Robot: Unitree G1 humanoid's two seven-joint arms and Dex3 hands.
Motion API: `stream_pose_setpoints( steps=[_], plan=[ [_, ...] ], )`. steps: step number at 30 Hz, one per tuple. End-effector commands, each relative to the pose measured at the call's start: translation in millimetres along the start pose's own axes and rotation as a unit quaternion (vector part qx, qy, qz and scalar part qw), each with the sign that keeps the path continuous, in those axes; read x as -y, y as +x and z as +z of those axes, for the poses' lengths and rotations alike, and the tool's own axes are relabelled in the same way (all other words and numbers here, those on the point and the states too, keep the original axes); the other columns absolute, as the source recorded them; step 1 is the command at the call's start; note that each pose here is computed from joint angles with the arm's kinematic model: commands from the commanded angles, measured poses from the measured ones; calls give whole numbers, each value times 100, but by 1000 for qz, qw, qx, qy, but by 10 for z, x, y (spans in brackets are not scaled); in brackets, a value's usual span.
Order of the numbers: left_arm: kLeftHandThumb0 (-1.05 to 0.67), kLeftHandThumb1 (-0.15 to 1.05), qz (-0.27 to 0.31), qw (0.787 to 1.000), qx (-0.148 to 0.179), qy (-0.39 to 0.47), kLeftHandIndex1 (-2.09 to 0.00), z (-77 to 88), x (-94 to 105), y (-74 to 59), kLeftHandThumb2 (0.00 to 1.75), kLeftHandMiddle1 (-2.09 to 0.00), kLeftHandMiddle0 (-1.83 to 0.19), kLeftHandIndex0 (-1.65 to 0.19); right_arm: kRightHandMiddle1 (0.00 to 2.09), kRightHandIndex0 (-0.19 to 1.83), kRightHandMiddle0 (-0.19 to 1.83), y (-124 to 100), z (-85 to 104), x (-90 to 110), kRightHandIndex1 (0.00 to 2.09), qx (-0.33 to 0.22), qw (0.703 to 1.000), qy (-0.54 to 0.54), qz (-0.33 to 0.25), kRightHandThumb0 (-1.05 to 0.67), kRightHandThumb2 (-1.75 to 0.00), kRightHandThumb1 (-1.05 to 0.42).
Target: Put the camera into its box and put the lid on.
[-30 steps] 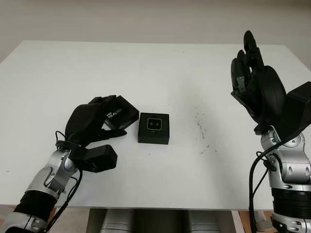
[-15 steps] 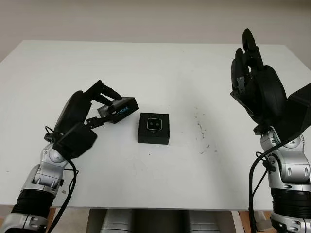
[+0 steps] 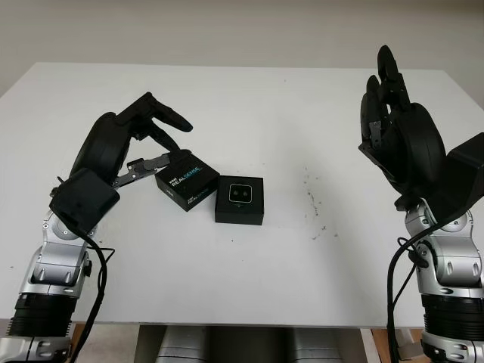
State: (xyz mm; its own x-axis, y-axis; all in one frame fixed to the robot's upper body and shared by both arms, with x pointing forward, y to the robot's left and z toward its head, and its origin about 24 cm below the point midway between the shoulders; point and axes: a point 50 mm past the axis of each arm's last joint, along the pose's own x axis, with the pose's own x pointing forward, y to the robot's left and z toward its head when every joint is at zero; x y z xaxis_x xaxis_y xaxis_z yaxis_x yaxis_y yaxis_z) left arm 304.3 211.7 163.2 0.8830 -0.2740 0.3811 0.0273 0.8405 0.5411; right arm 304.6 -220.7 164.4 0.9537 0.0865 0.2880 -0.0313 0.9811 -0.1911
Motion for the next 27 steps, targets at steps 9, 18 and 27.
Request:
stream_pose_setpoints(
  steps=[9, 18, 27],
  plan=[
    [-84, 104, -89, 946, -110, 293, -10, 190, 250, -121, 7, -10, 16, 18, 0, -19, -19, 6, 19, -14, 0, 2, 1000, 5, 2, -58, -72, -105],
    [-88, 104, -87, 927, -165, 325, 0, 68, 520, -122, 8, 0, 19, 19, 0, -19, -19, -10, 1, -14, 0, 0, 1000, 9, 4, -57, -73, -105],
    [-88, 101, -97, 926, -194, 309, 0, -12, 610, -99, 5, 0, 19, 19, 0, -19, -19, -23, -6, -40, 0, -2, 1000, 17, 10, -55, -75, -105]
  ],
)
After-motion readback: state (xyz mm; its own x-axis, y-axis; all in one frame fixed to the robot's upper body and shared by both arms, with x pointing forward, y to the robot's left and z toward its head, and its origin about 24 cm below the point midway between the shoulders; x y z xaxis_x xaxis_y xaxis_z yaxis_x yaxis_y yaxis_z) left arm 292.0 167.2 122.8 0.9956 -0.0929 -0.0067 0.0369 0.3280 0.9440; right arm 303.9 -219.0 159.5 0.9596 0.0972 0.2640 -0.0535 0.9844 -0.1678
